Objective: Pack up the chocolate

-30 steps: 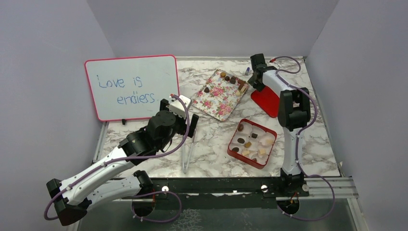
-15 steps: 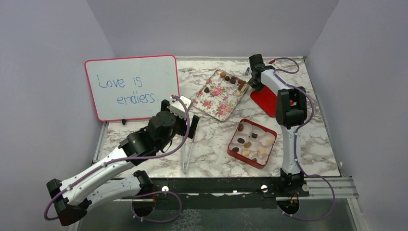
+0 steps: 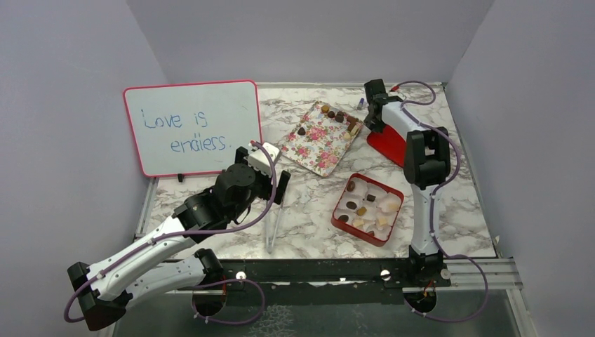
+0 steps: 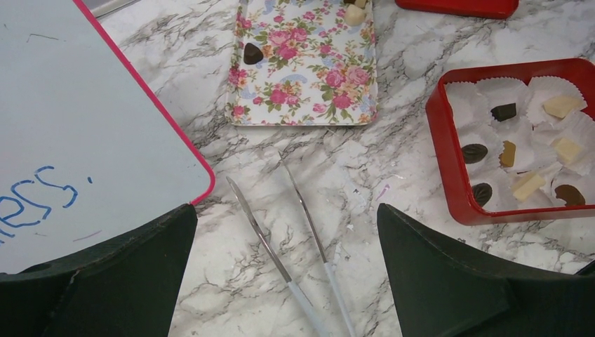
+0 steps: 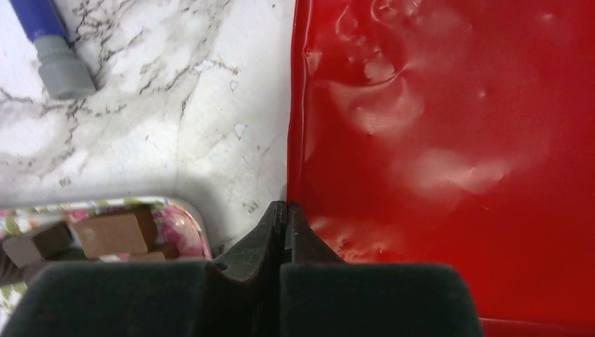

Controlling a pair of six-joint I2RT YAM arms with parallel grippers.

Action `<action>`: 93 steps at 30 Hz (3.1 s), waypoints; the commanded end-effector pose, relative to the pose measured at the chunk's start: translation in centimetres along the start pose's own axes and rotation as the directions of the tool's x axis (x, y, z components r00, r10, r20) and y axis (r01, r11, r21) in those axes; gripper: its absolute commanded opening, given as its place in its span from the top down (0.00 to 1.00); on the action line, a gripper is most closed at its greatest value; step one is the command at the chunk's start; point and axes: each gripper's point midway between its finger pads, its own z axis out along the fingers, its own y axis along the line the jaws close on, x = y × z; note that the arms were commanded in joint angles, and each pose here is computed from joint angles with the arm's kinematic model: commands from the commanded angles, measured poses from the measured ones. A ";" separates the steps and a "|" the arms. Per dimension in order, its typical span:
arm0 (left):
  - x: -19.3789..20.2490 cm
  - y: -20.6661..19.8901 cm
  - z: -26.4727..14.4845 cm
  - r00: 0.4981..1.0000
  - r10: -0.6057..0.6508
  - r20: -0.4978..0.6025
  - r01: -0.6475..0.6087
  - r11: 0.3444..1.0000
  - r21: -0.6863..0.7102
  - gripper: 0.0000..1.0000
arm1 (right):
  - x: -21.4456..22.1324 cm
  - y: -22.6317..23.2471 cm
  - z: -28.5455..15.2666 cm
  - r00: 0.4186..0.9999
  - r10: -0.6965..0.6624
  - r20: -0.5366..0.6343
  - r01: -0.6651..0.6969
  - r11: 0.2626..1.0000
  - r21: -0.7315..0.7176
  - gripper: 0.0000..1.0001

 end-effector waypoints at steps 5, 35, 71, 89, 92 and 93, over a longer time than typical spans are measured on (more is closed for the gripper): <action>-0.5 -0.9 0.0 1.000 0.011 0.028 -0.013 0.998 0.058 0.01 | -4.7 0.8 -8.4 0.975 -0.178 0.133 0.202 0.958 -0.205 0.99; -8.8 -7.0 -8.1 0.739 0.203 0.642 -0.510 0.792 0.336 0.02 | 4.7 -5.9 -33.6 0.832 -0.471 0.293 0.487 0.367 -0.793 0.99; -12.6 -15.5 8.9 0.181 0.662 0.727 -0.983 0.127 0.129 0.32 | 9.1 -7.8 -42.6 0.794 -0.474 0.380 0.412 -0.040 -0.910 0.99; -13.0 -16.1 9.7 0.249 0.674 0.695 -0.968 0.172 0.181 0.77 | 7.7 -6.9 -44.2 0.802 -0.432 0.412 0.423 -0.076 -0.903 0.99; -13.6 -15.1 10.0 0.272 0.702 0.658 -0.962 0.212 0.172 0.90 | 6.7 -6.6 -44.8 0.820 -0.390 0.419 0.435 -0.050 -0.899 0.96; -13.8 -14.8 10.1 0.283 0.713 0.641 -0.959 0.231 0.166 0.94 | 6.3 -6.4 -44.9 0.827 -0.372 0.421 0.439 -0.039 -0.897 0.91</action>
